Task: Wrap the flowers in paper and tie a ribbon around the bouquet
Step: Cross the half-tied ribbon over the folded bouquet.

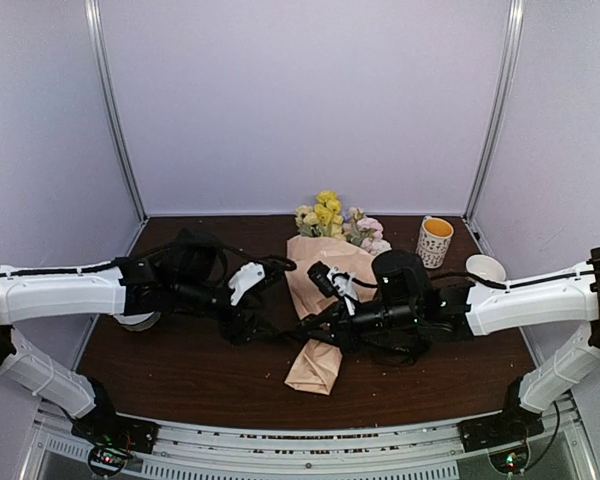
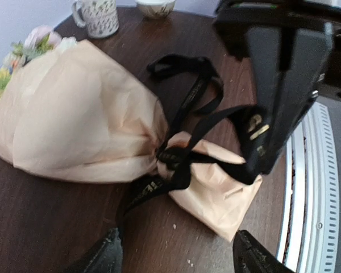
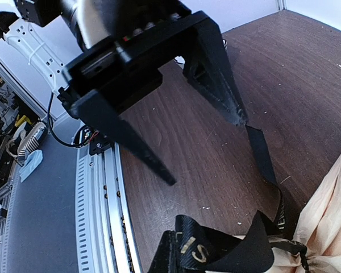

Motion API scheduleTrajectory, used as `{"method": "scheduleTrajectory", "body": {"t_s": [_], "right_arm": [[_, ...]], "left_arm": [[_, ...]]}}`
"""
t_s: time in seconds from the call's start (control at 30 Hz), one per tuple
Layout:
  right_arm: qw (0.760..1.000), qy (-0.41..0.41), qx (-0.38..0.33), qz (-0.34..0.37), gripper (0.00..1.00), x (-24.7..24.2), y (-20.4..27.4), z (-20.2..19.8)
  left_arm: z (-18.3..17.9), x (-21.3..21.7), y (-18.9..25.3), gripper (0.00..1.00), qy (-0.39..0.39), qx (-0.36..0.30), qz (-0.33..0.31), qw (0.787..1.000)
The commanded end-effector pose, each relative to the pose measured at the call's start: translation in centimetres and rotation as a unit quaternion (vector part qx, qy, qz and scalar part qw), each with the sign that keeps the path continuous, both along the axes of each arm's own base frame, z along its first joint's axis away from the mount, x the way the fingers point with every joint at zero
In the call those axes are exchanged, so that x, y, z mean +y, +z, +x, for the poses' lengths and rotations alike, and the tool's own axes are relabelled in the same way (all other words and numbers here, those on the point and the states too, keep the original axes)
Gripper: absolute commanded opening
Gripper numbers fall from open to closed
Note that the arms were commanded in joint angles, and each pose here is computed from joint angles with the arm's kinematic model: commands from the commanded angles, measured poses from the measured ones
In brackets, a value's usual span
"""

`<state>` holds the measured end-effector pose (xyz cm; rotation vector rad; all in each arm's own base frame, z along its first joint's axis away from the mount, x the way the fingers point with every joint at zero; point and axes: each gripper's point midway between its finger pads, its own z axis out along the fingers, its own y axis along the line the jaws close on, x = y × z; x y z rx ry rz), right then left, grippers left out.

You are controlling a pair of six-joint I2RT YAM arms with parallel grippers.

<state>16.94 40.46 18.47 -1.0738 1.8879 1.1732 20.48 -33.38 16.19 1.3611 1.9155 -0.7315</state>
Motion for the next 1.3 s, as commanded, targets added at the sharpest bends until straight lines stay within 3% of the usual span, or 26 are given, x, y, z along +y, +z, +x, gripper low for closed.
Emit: {"method": "scheduleTrajectory", "body": {"t_s": [0.0, 0.13, 0.3, 0.43, 0.47, 0.57, 0.6, 0.8, 0.9, 1.13, 1.27], "right_arm": [[1.0, -0.012, 0.006, 0.026, 0.0, -0.7, 0.8, 0.2], [0.999, -0.016, 0.015, 0.026, 0.0, -1.0, 0.4, 0.3], [0.999, -0.024, 0.016, 0.032, 0.0, -1.1, 0.7, 0.8], [0.999, -0.031, 0.015, 0.032, 0.03, -1.3, 0.7, 1.0], [0.999, -0.031, 0.015, 0.03, 0.03, -1.3, 0.6, 1.1], [0.999, -0.032, 0.018, 0.022, 0.03, -1.3, 0.3, 1.2], [0.999, -0.033, 0.018, 0.022, 0.03, -1.3, 0.3, 1.3], [0.999, -0.046, 0.019, 0.022, 0.03, -1.3, 0.3, 1.8], [0.998, -0.05, 0.022, 0.024, 0.03, -1.4, 0.3, 1.9], [0.998, -0.059, 0.022, 0.027, 0.03, -1.5, 0.4, 2.2], [0.997, -0.062, 0.021, 0.028, 0.03, -1.6, 0.6, 2.3]], "left_arm": [[-1.4, -4.5, 4.7, 0.7, -0.098, -0.097, -0.13, 0.982], [-1.5, -5.7, 4.0, 0.68, -0.112, -0.116, -0.112, 0.98], [-0.8, -5.5, 2.1, 0.56, -0.11, -0.135, -0.072, 0.982], [-0.3, -5.0, 0.8, 0.53, -0.112, -0.159, -0.043, 0.98], [-0.1, -5.0, 0.5, 0.54, -0.113, -0.168, -0.037, 0.979], [0.4, -5.7, -0.4, 0.77, -0.12, -0.18, -0.032, 0.976], [0.5, -6.2, -0.6, 0.8, -0.125, -0.173, -0.034, 0.976], [0.6, -8.5, -1.3, 0.82, -0.127, -0.128, -0.075, 0.981], [0.7, -8.6, -1.1, 0.77, -0.118, -0.119, -0.101, 0.981], [0.2, -9.6, -1.6, 0.52, -0.125, -0.081, -0.126, 0.981], [0.2, -9.6, -2.0, 0.31, -0.127, -0.074, -0.121, 0.982]]}}
